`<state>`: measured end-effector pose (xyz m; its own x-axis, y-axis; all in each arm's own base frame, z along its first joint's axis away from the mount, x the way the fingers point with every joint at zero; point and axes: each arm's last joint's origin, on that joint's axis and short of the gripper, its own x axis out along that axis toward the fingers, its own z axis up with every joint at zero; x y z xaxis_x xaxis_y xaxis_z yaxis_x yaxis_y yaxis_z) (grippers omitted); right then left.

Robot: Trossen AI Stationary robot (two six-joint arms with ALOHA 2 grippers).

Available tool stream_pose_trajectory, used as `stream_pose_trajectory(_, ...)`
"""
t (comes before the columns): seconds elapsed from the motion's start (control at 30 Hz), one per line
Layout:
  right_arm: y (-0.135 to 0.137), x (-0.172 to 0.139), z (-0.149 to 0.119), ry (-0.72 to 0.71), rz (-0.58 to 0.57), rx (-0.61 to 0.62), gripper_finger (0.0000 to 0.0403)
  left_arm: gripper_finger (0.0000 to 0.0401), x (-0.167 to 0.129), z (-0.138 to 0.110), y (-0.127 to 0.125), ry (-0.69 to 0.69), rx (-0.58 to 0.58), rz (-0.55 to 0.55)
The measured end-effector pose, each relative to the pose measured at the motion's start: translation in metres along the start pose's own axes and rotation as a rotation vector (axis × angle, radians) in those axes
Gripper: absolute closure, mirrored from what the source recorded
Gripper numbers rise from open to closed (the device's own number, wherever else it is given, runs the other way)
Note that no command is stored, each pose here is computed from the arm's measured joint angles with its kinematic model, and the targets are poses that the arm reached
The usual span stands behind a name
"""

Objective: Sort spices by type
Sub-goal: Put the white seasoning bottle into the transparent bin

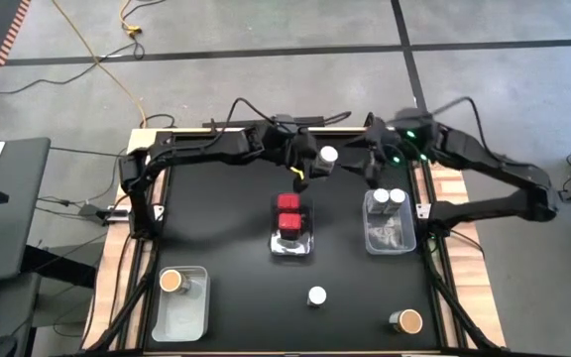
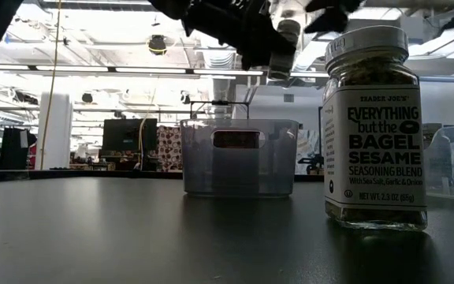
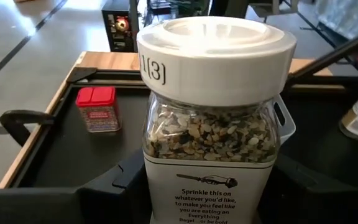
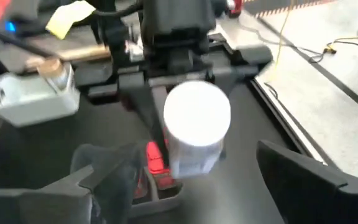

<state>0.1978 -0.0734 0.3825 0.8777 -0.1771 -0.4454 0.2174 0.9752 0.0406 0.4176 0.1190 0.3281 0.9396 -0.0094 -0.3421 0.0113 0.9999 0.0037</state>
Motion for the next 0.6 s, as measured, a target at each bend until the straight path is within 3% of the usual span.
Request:
stream_pose_trajectory(0.27, -0.008, 0.029, 0.052, 0.166, 0.014, -0.15, 0.0073, 0.0199, 0.002, -0.004, -0.007, 0.042, 0.02, -0.015)
stream_pose_trajectory(0.6, -0.012, 0.064, 0.051, 0.295, 0.039, -0.126, 0.0073, 0.0199, 0.002, -0.007, -0.007, 0.075, 0.05, -0.013)
